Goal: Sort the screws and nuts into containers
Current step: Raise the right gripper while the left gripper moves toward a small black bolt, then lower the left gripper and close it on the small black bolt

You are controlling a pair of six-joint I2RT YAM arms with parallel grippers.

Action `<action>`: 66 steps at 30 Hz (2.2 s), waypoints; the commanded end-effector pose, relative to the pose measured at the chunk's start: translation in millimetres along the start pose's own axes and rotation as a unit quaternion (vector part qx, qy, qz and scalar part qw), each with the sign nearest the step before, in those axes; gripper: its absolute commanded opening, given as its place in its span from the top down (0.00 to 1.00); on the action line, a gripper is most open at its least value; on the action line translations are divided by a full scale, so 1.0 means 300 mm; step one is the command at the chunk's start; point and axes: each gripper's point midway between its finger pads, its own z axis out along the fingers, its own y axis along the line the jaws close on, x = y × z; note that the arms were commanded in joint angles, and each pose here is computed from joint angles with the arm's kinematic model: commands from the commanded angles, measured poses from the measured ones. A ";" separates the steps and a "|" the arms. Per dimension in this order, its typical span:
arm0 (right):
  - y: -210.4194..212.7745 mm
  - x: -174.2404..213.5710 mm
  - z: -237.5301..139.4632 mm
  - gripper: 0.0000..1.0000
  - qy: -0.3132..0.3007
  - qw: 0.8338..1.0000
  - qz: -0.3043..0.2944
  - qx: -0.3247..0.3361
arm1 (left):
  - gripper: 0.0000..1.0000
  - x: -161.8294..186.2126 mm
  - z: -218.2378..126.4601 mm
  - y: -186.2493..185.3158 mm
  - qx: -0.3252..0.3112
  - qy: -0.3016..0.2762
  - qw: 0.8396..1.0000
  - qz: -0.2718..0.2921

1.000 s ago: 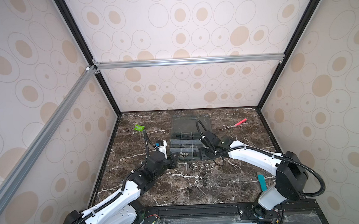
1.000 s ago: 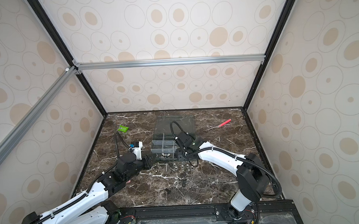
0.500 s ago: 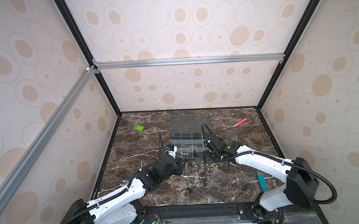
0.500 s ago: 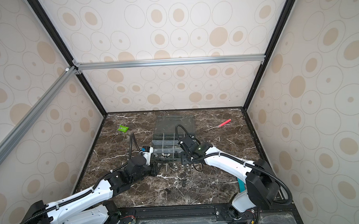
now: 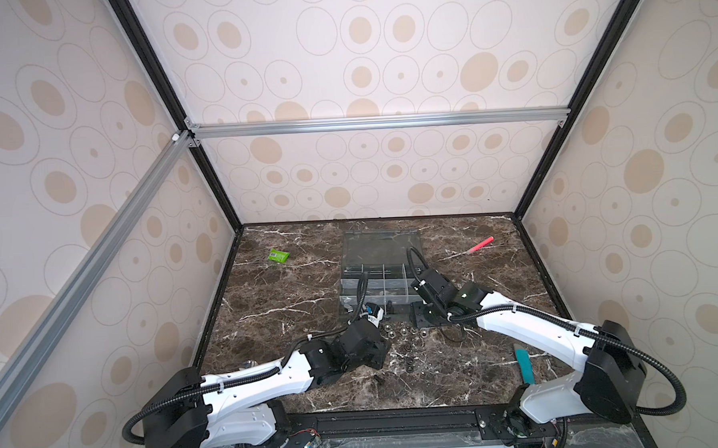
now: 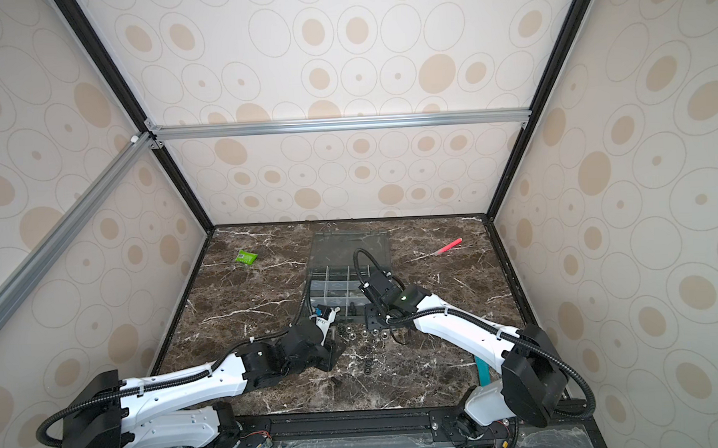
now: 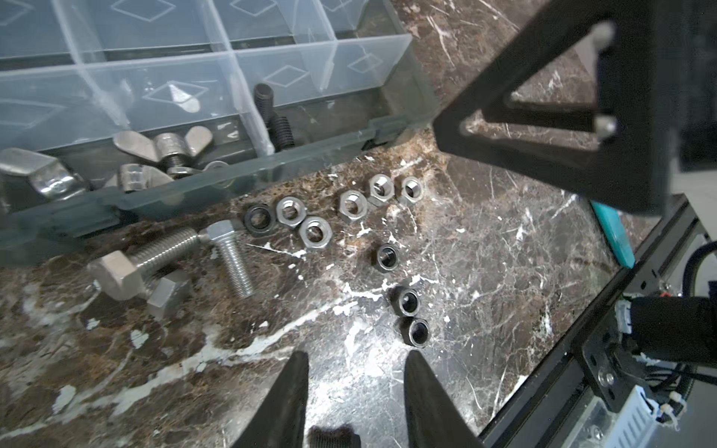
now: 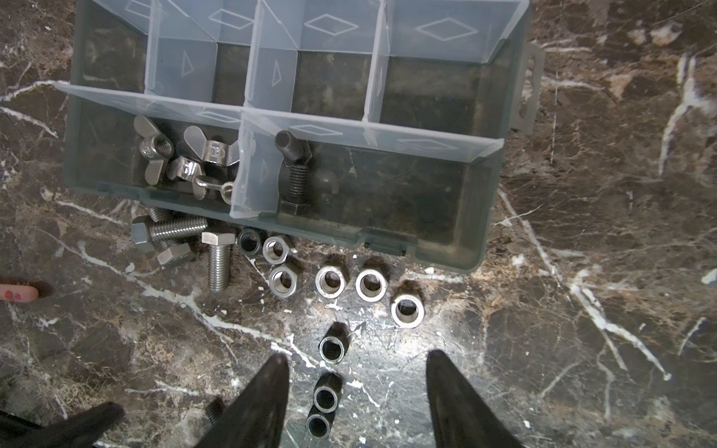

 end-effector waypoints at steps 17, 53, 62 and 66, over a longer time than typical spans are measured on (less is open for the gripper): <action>-0.103 0.080 0.010 0.40 0.000 0.999 0.037 0.036 | 0.60 0.139 0.032 -0.022 -0.021 0.074 0.995 0.064; -0.149 0.105 -0.005 0.40 -0.016 0.994 0.074 0.074 | 0.49 0.345 0.028 0.043 -0.002 0.155 0.985 0.079; -0.172 0.127 -0.008 0.40 -0.027 0.992 0.094 0.075 | 0.49 0.353 0.046 0.065 -0.020 0.157 0.983 0.089; -0.171 0.126 -0.006 0.40 -0.028 0.992 0.093 0.077 | 0.49 0.356 0.064 0.060 -0.020 0.162 0.982 0.098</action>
